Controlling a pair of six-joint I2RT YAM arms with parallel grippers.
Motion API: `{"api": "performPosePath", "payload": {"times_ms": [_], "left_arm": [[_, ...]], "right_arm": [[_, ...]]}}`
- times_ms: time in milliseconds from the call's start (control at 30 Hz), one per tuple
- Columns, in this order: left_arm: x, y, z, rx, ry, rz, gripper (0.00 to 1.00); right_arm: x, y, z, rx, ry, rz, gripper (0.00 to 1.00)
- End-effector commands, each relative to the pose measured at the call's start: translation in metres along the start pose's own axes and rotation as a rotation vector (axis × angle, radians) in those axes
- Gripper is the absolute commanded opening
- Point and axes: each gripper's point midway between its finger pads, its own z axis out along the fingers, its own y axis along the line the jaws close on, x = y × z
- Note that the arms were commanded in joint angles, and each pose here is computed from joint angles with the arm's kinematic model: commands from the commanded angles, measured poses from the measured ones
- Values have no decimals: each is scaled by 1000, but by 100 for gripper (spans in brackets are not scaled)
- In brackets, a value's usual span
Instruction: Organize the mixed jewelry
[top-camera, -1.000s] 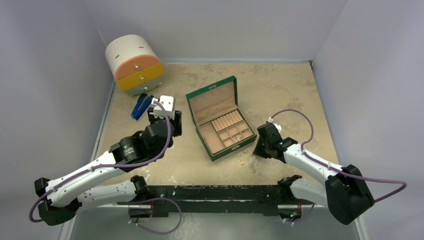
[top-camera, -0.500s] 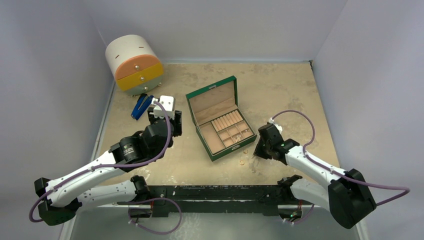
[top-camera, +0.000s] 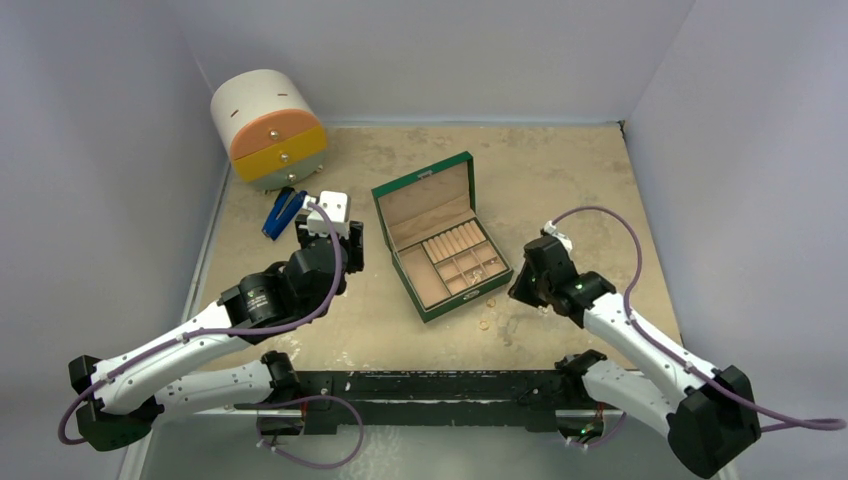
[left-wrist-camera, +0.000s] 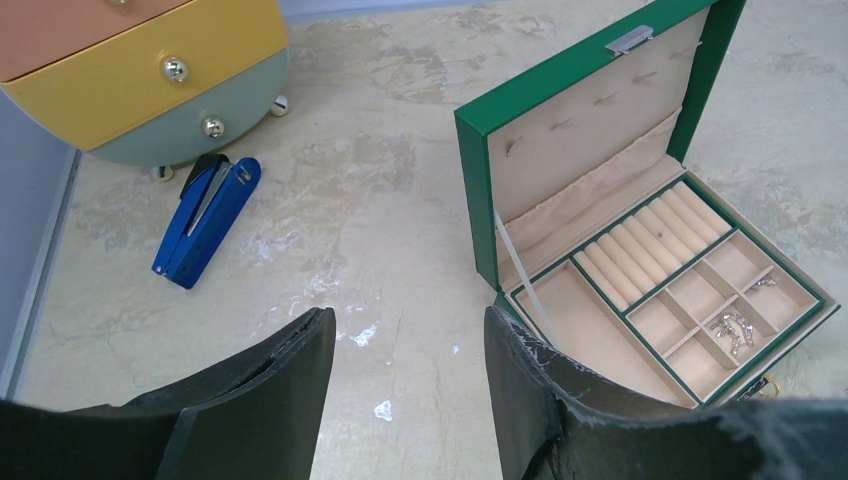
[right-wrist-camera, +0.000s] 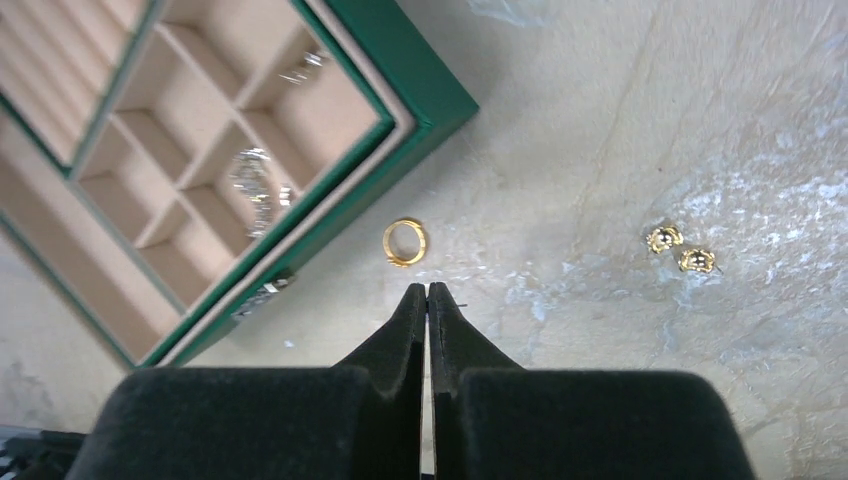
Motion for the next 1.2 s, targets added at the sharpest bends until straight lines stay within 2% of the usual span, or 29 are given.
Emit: {"api": "performPosePath", "payload": {"times_ms": [0,167,467,1167], "left_arm": [[-6,1,-1,0,-18,-24,56],[-6,1,-1,0,-19,-25,56],[-7,2,-2,1,-21,-27,56],[-8,3,-2,-3,-23,-25,56]], "right_arm": [[-30,17,-24,-31,-84,-18,0],[-54,32,-36,-56,-148,-22,0],[-78,59,-22,-83,-188,-26,0],[-75,70,26,-51,-140,-18,3]]}}
